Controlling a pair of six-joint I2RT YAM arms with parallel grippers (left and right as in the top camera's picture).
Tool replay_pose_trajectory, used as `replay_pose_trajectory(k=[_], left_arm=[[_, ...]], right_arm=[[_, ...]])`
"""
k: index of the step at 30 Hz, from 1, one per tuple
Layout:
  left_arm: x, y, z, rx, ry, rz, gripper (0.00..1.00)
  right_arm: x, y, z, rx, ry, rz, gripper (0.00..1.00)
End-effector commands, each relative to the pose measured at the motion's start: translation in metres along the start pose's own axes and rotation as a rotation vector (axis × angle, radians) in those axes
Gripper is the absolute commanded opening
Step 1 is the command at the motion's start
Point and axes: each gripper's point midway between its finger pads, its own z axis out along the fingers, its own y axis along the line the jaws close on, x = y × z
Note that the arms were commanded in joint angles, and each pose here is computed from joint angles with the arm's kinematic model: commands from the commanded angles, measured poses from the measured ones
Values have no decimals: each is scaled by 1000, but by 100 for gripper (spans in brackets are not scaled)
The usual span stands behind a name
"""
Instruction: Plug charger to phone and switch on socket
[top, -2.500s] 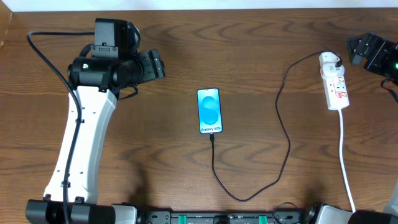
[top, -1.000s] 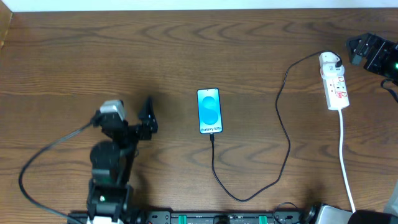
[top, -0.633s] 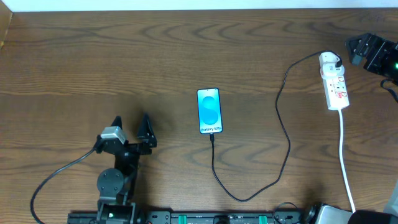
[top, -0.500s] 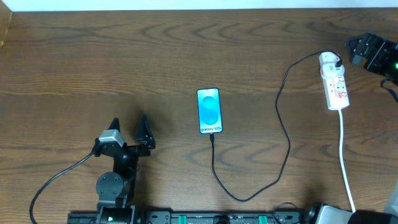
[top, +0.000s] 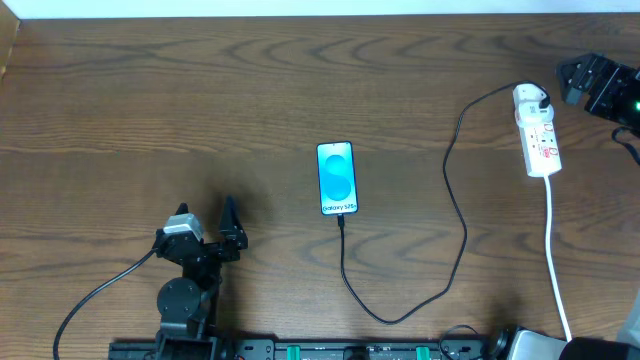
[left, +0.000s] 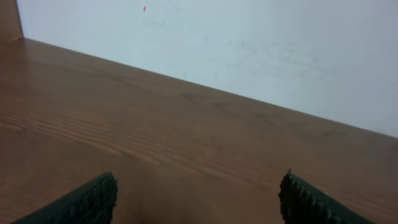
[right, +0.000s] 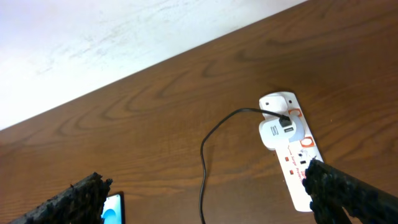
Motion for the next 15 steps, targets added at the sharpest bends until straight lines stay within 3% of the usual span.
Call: replay_pose_trajectory(k=[1,15], left_arm=[[14,10,0,-40,46,82,83],[13,18,0,-61,52,208,83]], right_arm=[[0,5,-2,-13,-3,1,99],[0,5,-2,-13,-3,1,99]])
